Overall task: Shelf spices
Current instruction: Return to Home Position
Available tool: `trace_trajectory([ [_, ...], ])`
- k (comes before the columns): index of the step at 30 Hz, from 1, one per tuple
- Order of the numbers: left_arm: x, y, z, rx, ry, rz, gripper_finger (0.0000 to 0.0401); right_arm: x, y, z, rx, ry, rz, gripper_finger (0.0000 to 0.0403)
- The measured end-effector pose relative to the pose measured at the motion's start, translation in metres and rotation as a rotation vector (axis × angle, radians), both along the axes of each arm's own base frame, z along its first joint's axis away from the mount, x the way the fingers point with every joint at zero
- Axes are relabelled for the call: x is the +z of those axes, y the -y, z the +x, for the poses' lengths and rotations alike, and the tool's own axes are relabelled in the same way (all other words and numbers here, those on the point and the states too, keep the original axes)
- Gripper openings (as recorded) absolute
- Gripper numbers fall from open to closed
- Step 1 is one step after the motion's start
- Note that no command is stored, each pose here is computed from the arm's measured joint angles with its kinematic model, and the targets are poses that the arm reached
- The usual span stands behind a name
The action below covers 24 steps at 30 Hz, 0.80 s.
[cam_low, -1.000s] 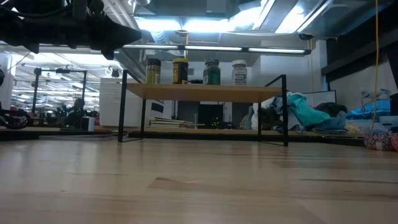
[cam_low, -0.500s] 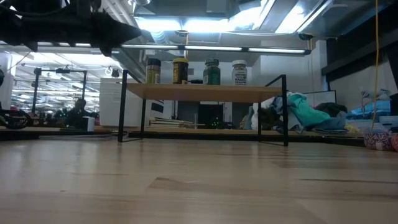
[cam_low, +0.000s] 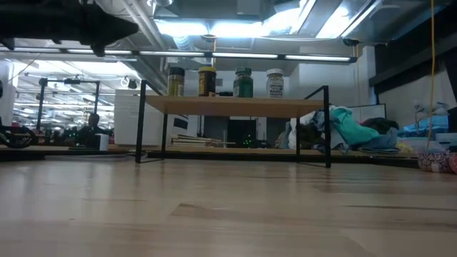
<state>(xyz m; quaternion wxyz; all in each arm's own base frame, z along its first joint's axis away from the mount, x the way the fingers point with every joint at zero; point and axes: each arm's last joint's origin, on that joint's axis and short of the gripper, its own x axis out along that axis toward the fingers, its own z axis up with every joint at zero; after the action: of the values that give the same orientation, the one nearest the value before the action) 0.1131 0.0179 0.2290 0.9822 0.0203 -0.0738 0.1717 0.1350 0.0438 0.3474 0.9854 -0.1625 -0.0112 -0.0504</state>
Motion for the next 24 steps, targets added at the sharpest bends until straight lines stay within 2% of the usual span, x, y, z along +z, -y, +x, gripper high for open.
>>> trace_trajectory([
  [7, 0.003, 0.001, -0.016, 0.044, 0.037, 0.014, 0.0, 0.005, 0.004, -0.033, 0.015, 0.03, -0.025, 0.0001],
  [12, 0.002, 0.001, -0.019, 0.044, 0.038, 0.009, 0.0, 0.001, 0.011, -0.047, 0.054, 0.113, -0.032, 0.0001],
  [16, 0.001, 0.001, -0.019, 0.043, 0.031, 0.003, 0.0, -0.027, 0.01, -0.042, 0.092, 0.163, -0.022, 0.0001],
  [21, 0.001, 0.001, -0.019, 0.042, 0.033, 0.002, 0.0, -0.071, 0.013, -0.029, 0.043, 0.213, 0.034, 0.0001],
  [24, 0.001, 0.001, -0.019, 0.042, 0.033, 0.0, 0.0, -0.086, 0.018, -0.024, 0.056, 0.253, 0.053, 0.0001],
])
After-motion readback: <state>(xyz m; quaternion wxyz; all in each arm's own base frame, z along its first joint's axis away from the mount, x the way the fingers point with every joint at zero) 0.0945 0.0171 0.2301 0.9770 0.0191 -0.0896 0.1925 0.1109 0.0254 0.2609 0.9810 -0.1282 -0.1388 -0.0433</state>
